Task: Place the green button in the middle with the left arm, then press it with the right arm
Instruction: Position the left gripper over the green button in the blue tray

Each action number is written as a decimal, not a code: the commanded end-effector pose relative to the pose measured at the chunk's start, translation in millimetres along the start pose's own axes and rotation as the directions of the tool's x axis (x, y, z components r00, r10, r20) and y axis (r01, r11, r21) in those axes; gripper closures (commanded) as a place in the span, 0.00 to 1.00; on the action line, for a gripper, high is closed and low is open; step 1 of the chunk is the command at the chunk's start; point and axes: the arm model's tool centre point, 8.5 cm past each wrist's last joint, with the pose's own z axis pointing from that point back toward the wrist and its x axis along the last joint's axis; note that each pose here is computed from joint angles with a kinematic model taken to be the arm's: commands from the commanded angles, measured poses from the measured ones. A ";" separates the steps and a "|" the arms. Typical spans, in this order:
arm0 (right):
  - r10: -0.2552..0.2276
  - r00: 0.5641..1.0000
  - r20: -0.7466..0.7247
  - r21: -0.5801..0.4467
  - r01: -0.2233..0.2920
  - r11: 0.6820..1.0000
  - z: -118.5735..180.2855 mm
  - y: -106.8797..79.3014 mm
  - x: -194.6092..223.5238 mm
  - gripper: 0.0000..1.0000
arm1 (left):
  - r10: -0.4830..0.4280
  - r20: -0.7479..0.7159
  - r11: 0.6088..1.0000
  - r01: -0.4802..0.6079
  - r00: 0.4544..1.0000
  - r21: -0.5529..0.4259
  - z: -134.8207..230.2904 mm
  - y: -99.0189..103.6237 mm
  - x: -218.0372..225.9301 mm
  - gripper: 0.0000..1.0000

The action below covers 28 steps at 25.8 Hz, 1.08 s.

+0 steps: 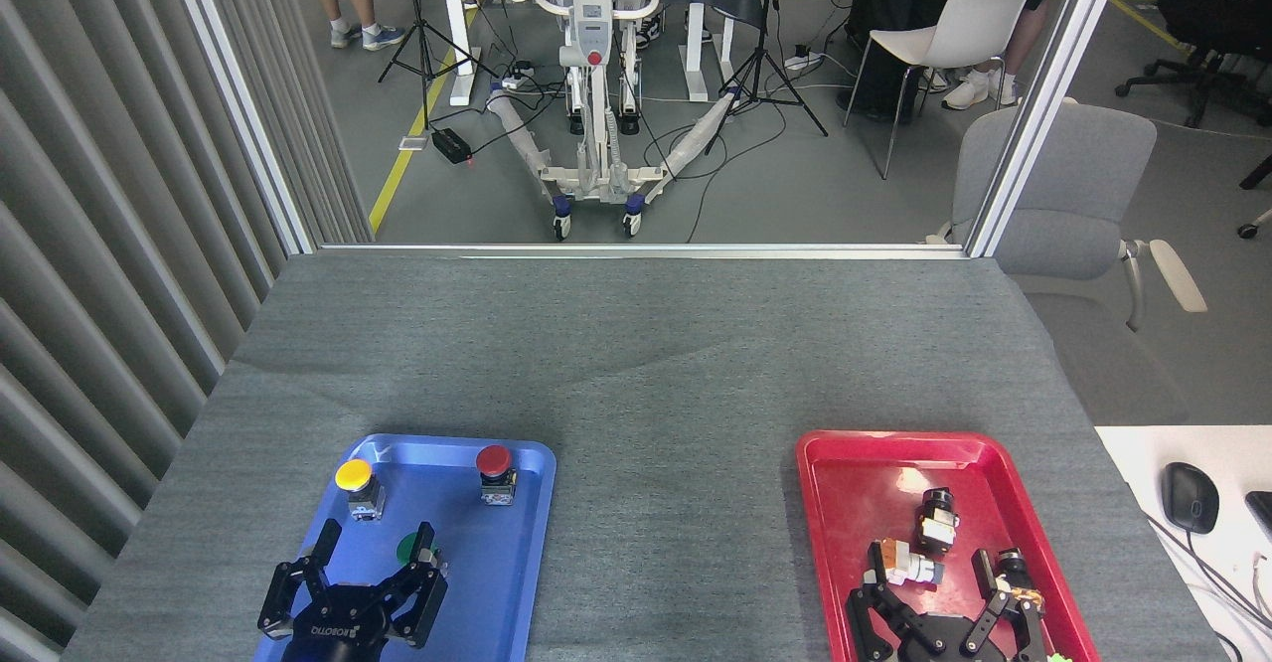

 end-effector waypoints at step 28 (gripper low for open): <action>0.020 1.000 -0.012 -0.007 -0.020 1.000 3.7 -0.9 -13.4 0.00 | -0.022 -0.031 0.999 0.023 0.999 0.035 -4.2 9.3 -8.3 0.01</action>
